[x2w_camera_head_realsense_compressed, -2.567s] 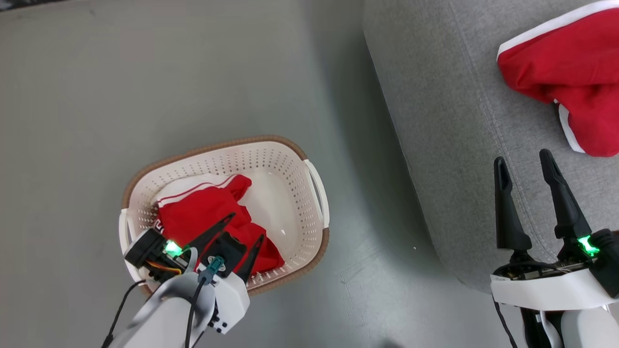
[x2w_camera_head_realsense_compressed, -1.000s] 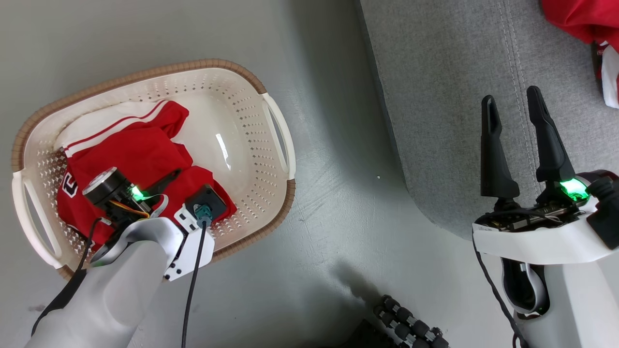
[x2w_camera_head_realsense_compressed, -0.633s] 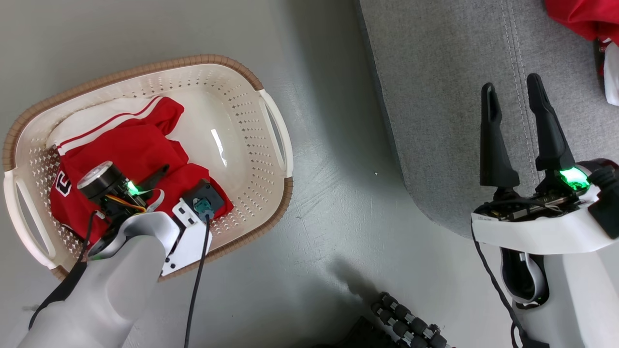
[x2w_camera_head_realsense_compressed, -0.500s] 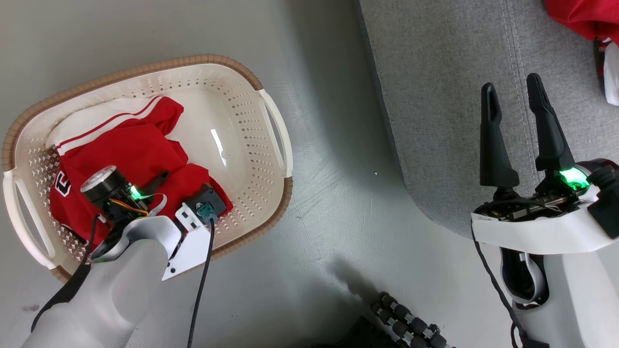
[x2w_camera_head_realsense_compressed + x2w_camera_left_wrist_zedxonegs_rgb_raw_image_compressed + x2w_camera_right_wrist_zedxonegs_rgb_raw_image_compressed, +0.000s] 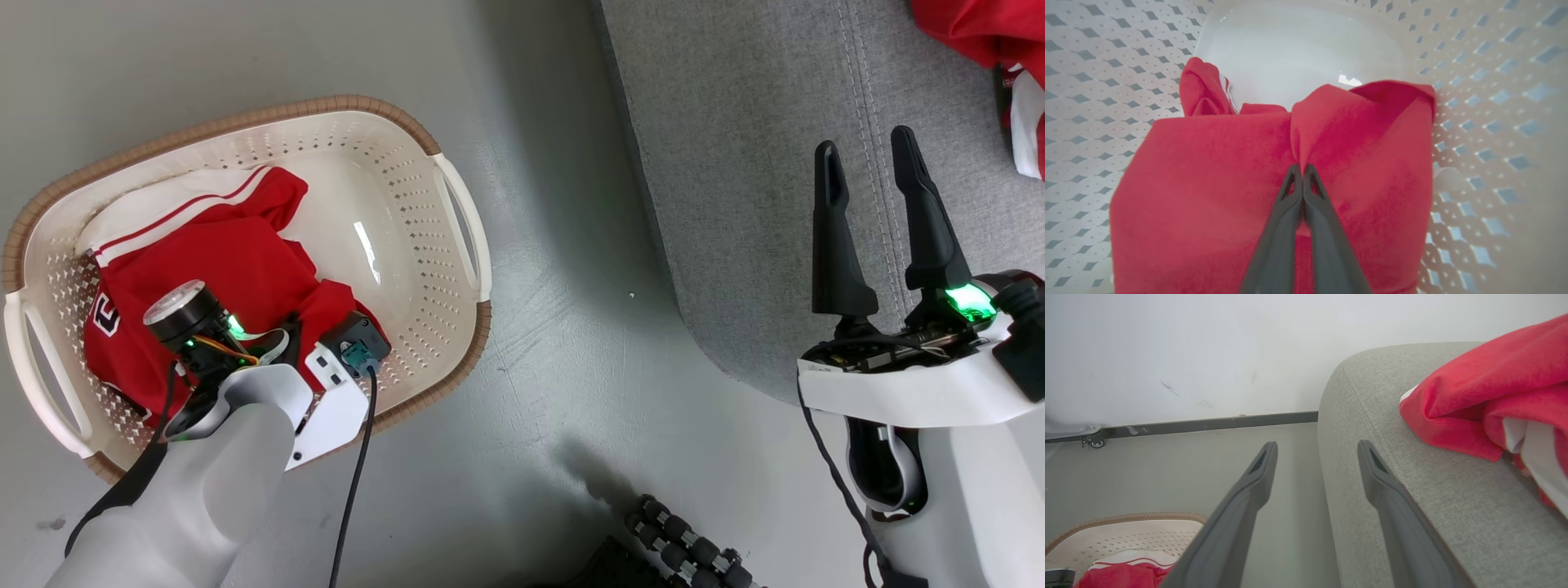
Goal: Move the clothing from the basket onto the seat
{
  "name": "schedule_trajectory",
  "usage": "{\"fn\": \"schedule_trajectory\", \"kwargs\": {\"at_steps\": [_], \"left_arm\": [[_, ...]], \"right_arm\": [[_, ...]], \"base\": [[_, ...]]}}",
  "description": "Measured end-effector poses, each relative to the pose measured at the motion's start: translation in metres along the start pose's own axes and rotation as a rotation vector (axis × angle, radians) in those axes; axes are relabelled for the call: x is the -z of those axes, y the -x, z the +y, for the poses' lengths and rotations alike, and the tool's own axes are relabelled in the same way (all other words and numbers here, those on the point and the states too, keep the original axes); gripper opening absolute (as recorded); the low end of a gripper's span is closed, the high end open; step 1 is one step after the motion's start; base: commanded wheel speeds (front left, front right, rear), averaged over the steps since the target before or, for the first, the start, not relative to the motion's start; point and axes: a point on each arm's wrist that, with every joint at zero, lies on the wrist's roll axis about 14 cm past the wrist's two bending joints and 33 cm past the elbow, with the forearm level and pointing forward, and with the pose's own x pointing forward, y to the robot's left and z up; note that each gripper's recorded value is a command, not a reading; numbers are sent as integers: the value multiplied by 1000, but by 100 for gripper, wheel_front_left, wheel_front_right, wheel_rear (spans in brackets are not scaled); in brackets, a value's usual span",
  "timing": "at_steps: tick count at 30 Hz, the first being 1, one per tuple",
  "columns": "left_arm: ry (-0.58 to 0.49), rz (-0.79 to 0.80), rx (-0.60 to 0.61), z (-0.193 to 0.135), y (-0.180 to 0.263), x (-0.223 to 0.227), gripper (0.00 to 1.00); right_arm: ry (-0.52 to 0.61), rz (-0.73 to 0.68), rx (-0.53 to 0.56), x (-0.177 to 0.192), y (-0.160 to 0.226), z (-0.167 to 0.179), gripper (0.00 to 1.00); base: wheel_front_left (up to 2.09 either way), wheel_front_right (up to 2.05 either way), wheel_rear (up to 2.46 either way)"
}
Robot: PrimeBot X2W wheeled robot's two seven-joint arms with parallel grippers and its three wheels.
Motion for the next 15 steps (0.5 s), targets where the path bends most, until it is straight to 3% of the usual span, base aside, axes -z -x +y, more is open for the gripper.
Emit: {"fn": "schedule_trajectory", "kwargs": {"at_steps": [15], "left_arm": [[86,-146,-108,27,12,-34,0]], "right_arm": [[-18,-39,-13,-12,-6,4,100]], "base": [[0,0,0]]}}
